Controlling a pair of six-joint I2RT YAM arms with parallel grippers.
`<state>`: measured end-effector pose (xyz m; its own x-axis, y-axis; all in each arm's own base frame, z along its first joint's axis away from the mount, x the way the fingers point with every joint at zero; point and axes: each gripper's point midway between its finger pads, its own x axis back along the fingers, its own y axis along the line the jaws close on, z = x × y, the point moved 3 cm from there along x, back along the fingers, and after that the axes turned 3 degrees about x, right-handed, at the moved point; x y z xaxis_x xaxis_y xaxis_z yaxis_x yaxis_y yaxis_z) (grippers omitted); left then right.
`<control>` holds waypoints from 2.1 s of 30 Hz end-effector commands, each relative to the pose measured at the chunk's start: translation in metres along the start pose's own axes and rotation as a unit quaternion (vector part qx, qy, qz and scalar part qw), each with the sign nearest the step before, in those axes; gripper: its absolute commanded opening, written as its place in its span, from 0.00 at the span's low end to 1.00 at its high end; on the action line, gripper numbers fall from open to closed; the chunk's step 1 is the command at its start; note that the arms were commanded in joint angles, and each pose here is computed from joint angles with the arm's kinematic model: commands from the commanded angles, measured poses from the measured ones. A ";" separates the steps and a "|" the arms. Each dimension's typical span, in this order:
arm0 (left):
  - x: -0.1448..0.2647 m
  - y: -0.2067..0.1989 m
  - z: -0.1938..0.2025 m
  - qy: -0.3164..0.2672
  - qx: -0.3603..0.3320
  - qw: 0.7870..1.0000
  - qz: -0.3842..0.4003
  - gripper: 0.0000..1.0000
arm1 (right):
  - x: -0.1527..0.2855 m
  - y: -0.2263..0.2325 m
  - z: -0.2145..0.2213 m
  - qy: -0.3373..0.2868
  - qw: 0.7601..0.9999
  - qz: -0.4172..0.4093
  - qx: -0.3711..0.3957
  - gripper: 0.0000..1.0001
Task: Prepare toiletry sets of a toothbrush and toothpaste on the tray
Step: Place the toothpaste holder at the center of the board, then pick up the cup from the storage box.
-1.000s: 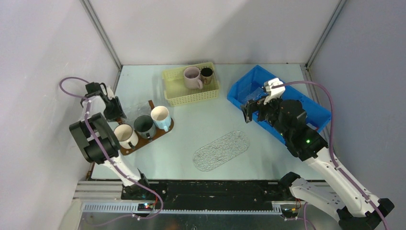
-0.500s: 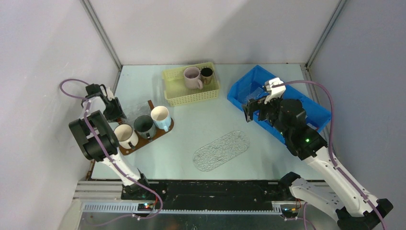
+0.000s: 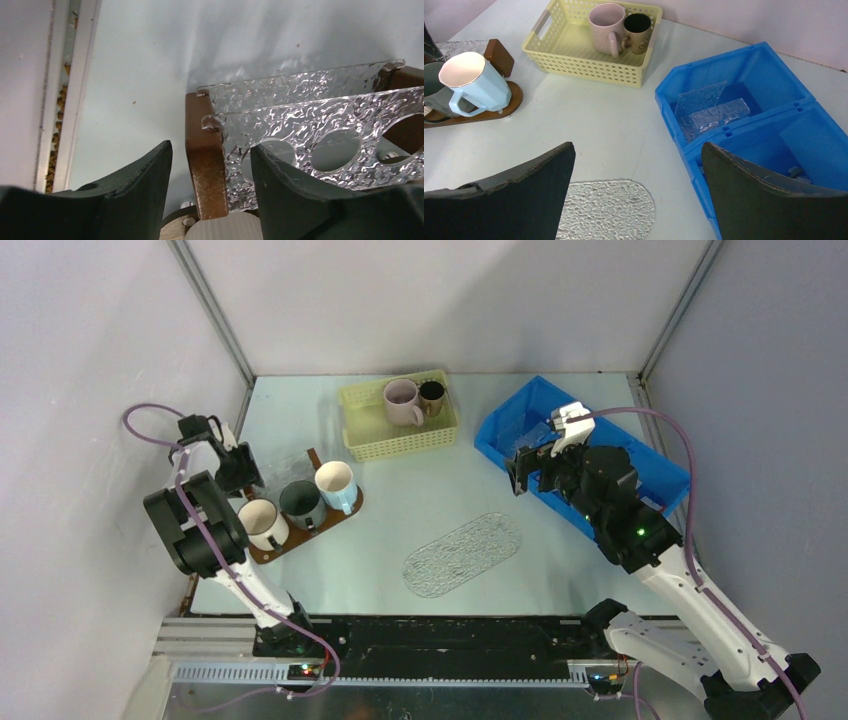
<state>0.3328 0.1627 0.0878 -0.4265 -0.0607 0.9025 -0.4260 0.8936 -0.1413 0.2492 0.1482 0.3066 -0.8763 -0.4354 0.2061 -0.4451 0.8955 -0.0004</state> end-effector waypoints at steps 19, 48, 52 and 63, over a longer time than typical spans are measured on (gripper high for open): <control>0.141 -0.108 -0.086 -0.193 0.028 0.978 0.076 0.91 | 0.004 -0.006 -0.008 -0.015 1.000 0.005 -0.019 0.99; 0.034 -0.385 -0.092 -0.185 0.013 0.966 0.182 0.81 | 0.006 -0.012 0.017 0.039 0.998 0.034 -0.032 0.99; 0.005 -0.391 -0.093 -0.183 0.031 0.969 0.166 0.78 | 0.006 -0.013 0.021 0.048 0.998 0.036 -0.032 0.99; -0.060 -0.399 -0.087 -0.158 0.065 0.975 0.145 0.62 | 0.004 -0.015 0.031 0.071 0.996 0.045 -0.027 1.00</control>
<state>0.5807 -0.1495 0.1146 -0.7185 0.0445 0.6941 -0.3241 0.8616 -0.3906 0.2449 0.1328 0.2775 -0.8676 -0.3614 0.3416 -0.3733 0.9271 0.0329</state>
